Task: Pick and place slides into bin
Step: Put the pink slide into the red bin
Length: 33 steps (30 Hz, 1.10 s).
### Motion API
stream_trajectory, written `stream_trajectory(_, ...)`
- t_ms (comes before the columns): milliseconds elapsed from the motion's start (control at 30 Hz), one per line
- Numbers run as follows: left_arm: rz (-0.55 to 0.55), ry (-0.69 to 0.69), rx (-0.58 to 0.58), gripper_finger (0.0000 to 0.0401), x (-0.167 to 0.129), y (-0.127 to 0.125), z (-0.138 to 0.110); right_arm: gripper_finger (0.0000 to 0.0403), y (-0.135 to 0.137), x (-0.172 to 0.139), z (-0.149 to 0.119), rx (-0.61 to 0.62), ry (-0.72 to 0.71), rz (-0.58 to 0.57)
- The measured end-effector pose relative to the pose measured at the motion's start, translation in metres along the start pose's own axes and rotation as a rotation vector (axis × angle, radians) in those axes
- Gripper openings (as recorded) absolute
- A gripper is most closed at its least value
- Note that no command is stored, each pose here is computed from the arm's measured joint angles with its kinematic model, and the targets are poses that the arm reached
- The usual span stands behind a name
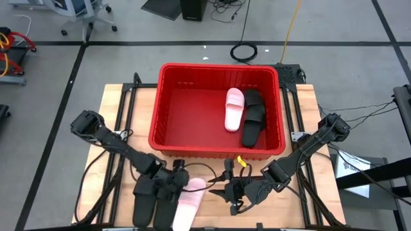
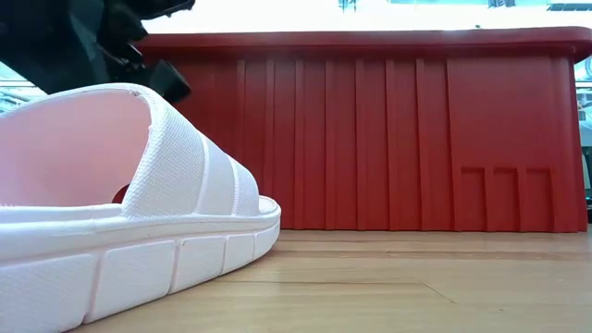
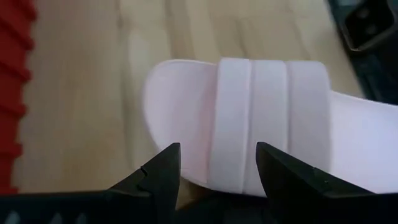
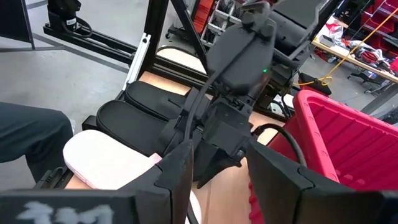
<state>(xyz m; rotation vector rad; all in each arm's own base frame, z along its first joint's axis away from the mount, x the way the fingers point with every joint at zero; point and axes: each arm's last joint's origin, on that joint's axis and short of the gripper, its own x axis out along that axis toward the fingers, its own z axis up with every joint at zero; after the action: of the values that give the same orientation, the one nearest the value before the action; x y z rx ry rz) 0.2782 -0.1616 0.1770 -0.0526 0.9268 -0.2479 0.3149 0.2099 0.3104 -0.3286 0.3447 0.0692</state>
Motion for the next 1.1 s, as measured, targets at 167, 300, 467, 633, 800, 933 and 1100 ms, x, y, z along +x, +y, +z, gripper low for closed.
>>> stream_trajectory(167,-0.052,0.032,-0.011,0.0202,0.001,0.011,0.003,0.0139,0.000,0.000,0.000,0.005,0.000,0.002)
stream_trajectory(300,-0.082,0.040,-0.016,0.0202,0.001,0.019,0.006,0.0139,0.000,0.000,0.000,0.023,0.000,0.003)
stream_trajectory(467,-0.108,0.048,-0.037,0.0202,0.002,0.027,0.008,0.0139,0.000,0.000,0.000,0.026,0.000,0.004)
stream_trajectory(633,-0.109,0.045,-0.044,0.0202,0.002,0.030,0.009,0.0139,0.000,0.000,0.000,0.026,0.001,0.004)
stream_trajectory(800,-0.137,0.050,-0.043,0.0202,0.008,0.029,0.008,0.0139,0.001,0.000,0.000,0.026,0.000,0.005)
stream_trajectory(933,-0.177,0.043,-0.047,0.0202,0.015,0.028,0.009,0.0139,0.001,0.000,0.000,0.026,0.000,0.006)
stream_trajectory(1100,-0.192,0.075,-0.063,0.0202,0.022,0.028,0.005,0.0139,0.001,0.000,0.000,0.025,0.001,0.006)
